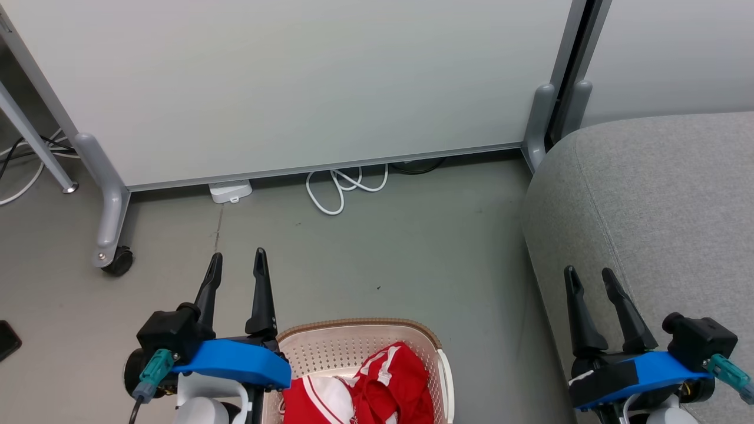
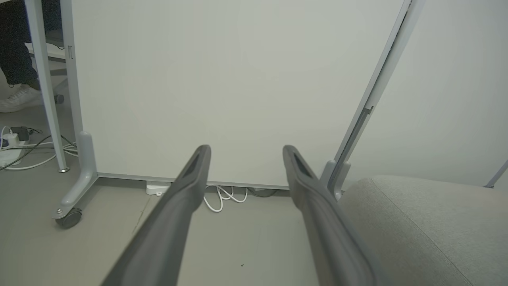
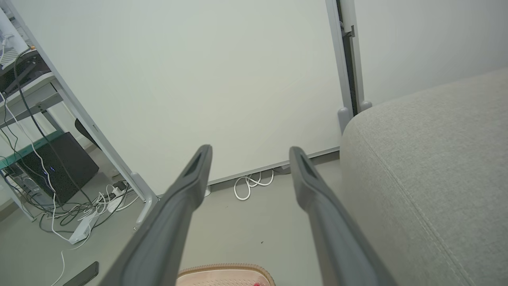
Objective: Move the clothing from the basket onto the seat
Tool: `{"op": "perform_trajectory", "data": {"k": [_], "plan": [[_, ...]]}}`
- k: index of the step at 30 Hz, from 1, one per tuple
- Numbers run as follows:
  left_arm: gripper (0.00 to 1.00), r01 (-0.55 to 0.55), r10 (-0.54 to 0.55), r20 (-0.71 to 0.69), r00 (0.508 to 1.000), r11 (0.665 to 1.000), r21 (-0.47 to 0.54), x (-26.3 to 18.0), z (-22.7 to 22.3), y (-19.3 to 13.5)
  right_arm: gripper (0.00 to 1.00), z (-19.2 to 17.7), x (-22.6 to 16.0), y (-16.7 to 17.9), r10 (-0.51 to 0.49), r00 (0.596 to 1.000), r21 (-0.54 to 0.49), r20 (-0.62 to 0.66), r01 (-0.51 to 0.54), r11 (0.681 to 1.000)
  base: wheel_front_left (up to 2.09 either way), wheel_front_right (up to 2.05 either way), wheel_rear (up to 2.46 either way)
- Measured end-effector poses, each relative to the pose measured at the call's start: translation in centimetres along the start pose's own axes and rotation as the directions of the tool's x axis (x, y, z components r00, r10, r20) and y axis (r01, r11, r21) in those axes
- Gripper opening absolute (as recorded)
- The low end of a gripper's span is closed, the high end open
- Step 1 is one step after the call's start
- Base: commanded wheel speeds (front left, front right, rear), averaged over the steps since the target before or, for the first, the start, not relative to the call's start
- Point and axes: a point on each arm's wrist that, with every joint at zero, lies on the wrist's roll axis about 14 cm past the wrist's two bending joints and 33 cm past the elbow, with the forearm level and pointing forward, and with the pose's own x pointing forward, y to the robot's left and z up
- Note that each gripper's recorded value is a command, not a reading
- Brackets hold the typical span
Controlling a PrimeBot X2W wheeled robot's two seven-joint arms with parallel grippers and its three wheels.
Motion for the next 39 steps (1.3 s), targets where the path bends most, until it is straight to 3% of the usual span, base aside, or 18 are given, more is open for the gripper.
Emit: {"op": "perform_trajectory", "data": {"k": [39], "plan": [[1.0,0.079,-0.086,0.015,0.996,0.959,0.273,0.0,-0.7,-1.9,1.0,-0.6,0.2,1.7,0.093,0.996,-0.286,-0.006,-0.091,0.954,0.0,0.0,0.0]]}}
